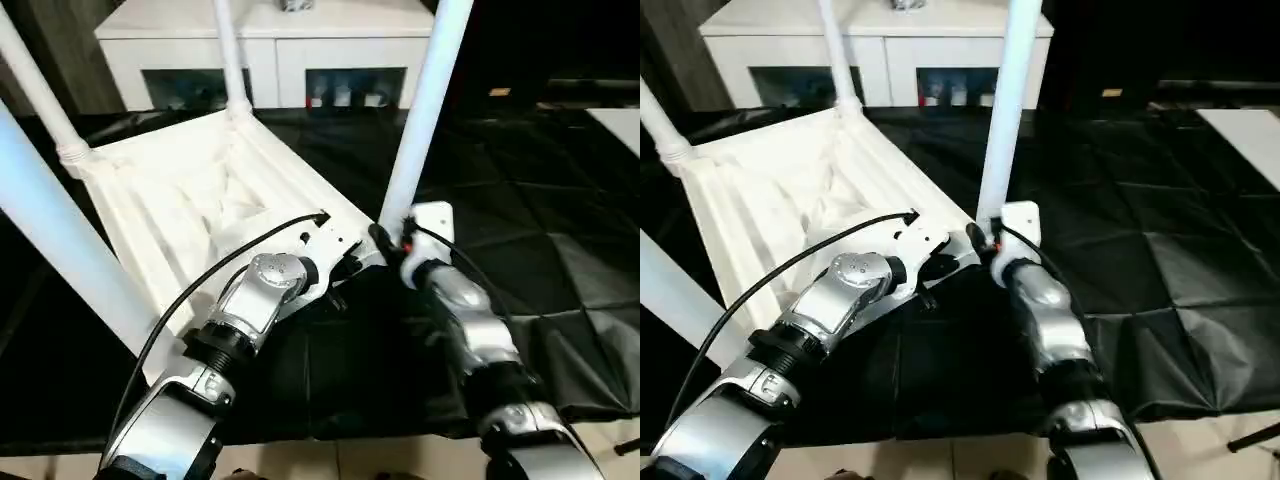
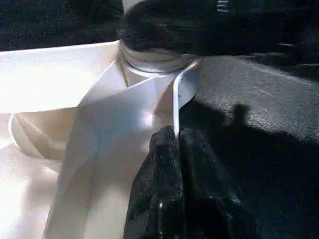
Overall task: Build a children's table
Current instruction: Rotate leg to tighten, then rotate table base
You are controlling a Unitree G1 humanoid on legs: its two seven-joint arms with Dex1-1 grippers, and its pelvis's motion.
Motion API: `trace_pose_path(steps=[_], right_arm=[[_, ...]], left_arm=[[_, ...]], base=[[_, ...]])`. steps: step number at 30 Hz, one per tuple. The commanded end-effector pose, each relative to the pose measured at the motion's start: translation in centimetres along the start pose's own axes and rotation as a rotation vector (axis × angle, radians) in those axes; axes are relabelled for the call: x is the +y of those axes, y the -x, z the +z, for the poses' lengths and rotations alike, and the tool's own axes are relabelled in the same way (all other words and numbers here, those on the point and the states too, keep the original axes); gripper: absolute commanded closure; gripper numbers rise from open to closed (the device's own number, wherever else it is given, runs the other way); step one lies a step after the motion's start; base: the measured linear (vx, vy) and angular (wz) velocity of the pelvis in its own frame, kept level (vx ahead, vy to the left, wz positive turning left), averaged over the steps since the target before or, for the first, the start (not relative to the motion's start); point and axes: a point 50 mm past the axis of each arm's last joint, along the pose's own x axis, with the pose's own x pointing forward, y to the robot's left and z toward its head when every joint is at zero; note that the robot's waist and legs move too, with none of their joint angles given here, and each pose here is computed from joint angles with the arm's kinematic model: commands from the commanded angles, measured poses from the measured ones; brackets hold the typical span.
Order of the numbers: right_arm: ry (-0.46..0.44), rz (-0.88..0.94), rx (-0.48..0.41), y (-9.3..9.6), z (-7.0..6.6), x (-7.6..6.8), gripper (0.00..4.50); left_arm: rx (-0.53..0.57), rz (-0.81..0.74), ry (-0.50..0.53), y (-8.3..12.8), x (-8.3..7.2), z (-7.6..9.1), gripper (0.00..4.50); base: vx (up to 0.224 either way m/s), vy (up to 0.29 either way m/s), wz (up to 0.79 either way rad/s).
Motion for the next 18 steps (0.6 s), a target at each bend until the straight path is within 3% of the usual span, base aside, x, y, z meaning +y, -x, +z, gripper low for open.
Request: trace_pose_path(steps=[1, 4, 6, 10, 12, 14, 17, 18], right_arm=[[0.027, -0.075, -0.02, 0.5, 0.5, -1.5, 1.46], [0.028, -0.009, -0.081, 1.5, 1.6, -2.2, 1.35], [0.018, 0.097, -0.073, 2.2, 1.7, -2.4, 1.35], [0.057, 0.23, -0.055, 3.6, 1.6, -2.6, 1.35], [0.104, 0.258, -0.023, 4.3, 1.0, -3.0, 1.35], [0.121, 0.253, -0.01, 4.5, 0.7, -3.2, 1.35], [0.113, 0.271, -0.004, 4.6, 0.7, -3.0, 1.35], [0.114, 0.282, -0.004, 4.6, 0.8, -2.9, 1.3]], left_arm=[[-0.004, 0.054, 0.003, 0.3, 1.0, -0.1, 4.5], [-0.018, 0.066, -0.007, 0.3, 1.2, 0.1, 4.5], [-0.033, 0.071, -0.016, 0.2, 1.2, 0.2, 4.5], [-0.091, 0.105, -0.042, 0.0, 1.4, 0.9, 4.5], [-0.174, 0.195, -0.086, -0.2, 1.8, 2.1, 4.5], [-0.257, 0.248, -0.074, -0.3, 1.9, 3.3, 4.5], [-0.287, 0.166, -0.017, -0.4, 1.3, 3.8, 4.5], [-0.285, 0.13, 0.008, -0.5, 1.0, 3.8, 4.23]], base=[[0.0, 0.0, 0.0], [0.0, 0.0, 0.0], [0.0, 0.0, 0.0], [0.0, 0.0, 0.0], [0.0, 0.0, 0.0], [0.0, 0.0, 0.0], [0.0, 0.0, 0.0], [0.0, 0.0, 0.0]])
